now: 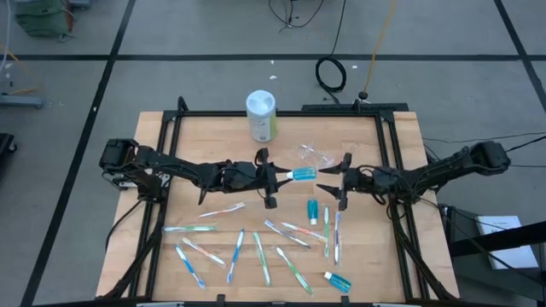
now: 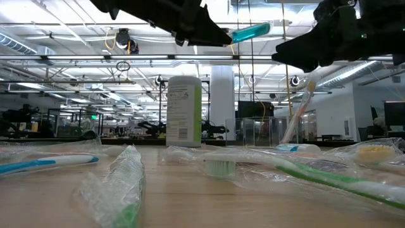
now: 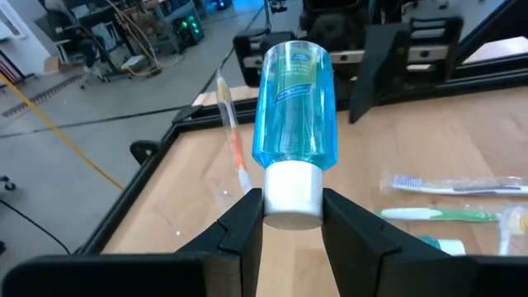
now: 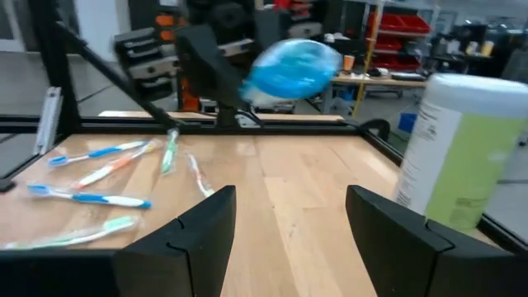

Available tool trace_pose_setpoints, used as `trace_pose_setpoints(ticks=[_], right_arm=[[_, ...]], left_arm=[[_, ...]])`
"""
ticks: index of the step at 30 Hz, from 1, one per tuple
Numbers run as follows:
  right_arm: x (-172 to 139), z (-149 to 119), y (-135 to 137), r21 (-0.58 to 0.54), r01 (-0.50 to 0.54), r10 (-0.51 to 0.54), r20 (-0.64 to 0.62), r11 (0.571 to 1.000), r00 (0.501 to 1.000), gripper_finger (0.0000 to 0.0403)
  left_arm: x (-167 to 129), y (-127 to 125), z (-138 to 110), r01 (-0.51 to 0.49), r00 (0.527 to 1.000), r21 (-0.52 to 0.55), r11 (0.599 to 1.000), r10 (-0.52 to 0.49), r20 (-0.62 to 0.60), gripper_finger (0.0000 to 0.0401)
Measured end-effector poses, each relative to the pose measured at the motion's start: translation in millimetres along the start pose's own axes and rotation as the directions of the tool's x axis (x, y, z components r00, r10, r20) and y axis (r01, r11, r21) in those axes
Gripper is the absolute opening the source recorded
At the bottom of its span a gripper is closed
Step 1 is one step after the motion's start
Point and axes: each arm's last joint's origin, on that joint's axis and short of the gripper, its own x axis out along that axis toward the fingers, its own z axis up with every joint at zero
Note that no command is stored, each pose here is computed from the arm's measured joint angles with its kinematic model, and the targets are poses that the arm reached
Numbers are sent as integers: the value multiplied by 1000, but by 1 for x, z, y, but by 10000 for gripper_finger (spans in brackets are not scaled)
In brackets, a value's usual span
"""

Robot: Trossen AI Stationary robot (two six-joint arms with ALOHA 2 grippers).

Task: Pick & Place toothbrushing station
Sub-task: Put the blue mouthwash into the transparent organizer

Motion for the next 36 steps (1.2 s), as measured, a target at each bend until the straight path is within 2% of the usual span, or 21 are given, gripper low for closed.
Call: trace_pose_setpoints(ticks=[5,9,13,17,20,23,26,30,33,36], right_arm=[[-3,1,11,-91,-59,60,10,994,998,222],[-1,9,19,-144,-66,68,5,987,998,222],[5,18,27,-222,-37,17,-92,974,996,222],[17,23,35,-298,-56,1,-183,953,983,222],[29,23,41,-390,-80,-2,-207,918,978,222],[41,23,45,-493,-77,-26,-199,867,980,222],[50,18,47,-602,-27,-119,-201,798,972,222],[59,13,45,-700,70,-261,-170,711,950,222],[65,11,43,-708,100,-278,-141,699,950,222],[71,7,41,-715,87,-259,-135,693,956,222]], left_arm=[[-1,-3,-2,12,1000,0,1000,-12,-25,113],[-1,-4,-3,16,999,-58,998,-18,-36,113],[-1,-4,-5,11,998,-109,994,-17,-53,113],[0,-1,0,2,999,-157,988,-9,-45,113],[2,6,12,-13,996,-211,977,-5,-87,113],[1,16,21,-52,980,-267,962,-2,-198,113],[0,25,28,-107,963,-349,931,9,-271,113],[0,32,28,-150,956,-462,874,9,-294,113],[1,36,26,-152,953,-501,852,-9,-304,113],[1,38,23,-186,944,-564,804,-13,-329,113]])
